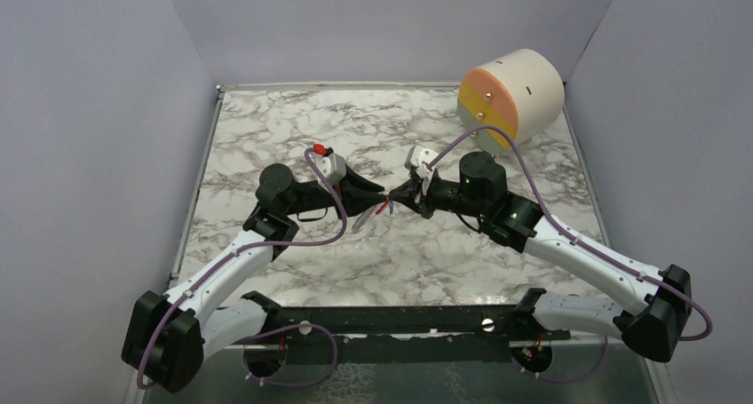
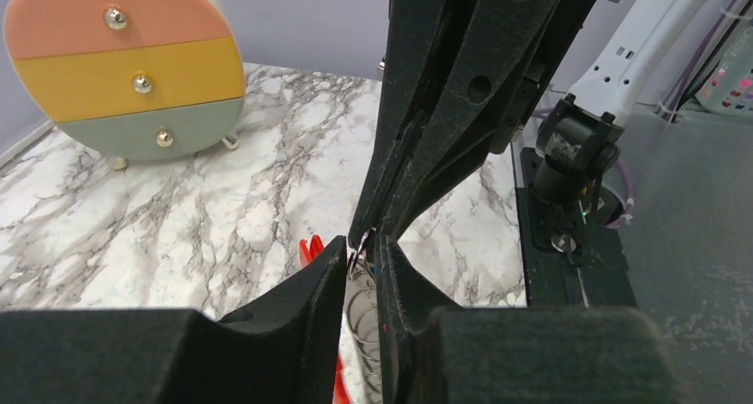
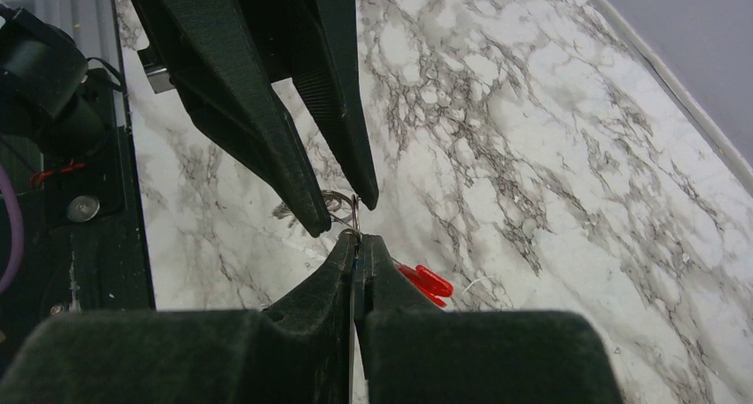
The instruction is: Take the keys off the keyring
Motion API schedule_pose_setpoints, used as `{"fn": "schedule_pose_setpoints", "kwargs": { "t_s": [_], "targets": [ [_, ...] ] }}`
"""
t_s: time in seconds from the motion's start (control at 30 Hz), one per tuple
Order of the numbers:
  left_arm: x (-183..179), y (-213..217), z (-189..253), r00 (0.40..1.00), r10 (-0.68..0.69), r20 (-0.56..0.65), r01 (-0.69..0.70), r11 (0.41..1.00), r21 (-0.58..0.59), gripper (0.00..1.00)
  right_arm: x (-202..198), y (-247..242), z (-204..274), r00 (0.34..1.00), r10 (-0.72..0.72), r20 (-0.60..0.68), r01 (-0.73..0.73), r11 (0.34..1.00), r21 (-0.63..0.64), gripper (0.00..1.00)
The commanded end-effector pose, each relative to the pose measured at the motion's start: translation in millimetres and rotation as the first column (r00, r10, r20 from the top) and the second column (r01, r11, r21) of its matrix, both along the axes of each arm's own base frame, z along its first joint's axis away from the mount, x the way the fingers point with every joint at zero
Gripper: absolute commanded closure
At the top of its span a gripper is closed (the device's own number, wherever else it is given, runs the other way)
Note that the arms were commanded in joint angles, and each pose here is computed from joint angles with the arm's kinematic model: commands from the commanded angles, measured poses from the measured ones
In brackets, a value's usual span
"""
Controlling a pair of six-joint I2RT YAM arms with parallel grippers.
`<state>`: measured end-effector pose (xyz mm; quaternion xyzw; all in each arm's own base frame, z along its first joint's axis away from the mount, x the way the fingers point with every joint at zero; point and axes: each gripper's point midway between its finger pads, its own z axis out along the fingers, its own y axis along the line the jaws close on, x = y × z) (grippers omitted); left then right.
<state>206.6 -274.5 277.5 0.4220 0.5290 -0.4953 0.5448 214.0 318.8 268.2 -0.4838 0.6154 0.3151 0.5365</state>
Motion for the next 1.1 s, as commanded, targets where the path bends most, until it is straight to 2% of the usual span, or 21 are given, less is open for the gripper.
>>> {"fn": "schedule_pose_setpoints", "kwargs": {
  "t_s": [0.0, 0.47, 0.57, 1.07],
  "targets": [
    [-4, -6, 12, 0.996, -0.041, 0.080, 0.042, 0.999, -0.008, 0.83, -7, 6, 4, 0.999, 0.034, -0.008, -0.033, 0.999, 0.011, 0.99],
    [-13, -13, 3, 0.993, -0.100, 0.068, 0.100, 0.995, 0.012, 0.93, -7, 5, 11, 1.000, 0.016, 0.016, -0.017, 1.000, 0.026, 0.99],
    [-18, -14, 4, 0.991, -0.116, 0.072, 0.115, 0.993, 0.011, 1.00, -5, 6, 11, 1.000, 0.004, 0.018, -0.005, 1.000, 0.030, 0.99],
    [-4, -9, 9, 1.000, 0.005, 0.026, -0.004, 1.000, -0.020, 1.00, 5, -2, 23, 0.996, -0.077, 0.045, 0.075, 0.996, 0.054, 0.99]
  ]
}}
